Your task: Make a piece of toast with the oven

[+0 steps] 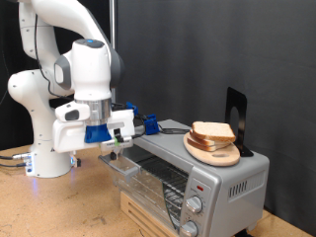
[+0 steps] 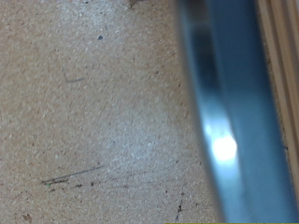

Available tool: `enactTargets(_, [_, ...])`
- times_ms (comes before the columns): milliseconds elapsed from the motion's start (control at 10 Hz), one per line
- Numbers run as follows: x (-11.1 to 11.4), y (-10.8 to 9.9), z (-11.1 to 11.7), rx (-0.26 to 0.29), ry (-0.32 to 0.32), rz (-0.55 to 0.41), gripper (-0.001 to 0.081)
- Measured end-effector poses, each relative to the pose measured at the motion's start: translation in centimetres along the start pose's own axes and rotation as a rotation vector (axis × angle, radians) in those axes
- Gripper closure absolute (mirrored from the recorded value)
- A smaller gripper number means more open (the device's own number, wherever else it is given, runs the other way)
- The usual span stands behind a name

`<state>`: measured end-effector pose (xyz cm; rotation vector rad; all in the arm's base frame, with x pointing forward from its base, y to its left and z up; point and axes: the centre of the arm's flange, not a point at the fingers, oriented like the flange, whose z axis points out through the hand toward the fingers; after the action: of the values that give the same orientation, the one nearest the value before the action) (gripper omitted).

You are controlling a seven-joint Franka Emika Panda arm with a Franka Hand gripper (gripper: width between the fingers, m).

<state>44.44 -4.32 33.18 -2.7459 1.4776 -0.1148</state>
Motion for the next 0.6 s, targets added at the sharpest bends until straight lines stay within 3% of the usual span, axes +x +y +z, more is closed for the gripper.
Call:
enactTargets(200, [0.0, 0.0, 1.8, -0.026, -0.004, -0.006, 0.0124])
enactTargets(600, [0.6, 0.5, 2.3, -0.011, 0.021, -0.025, 0.0124])
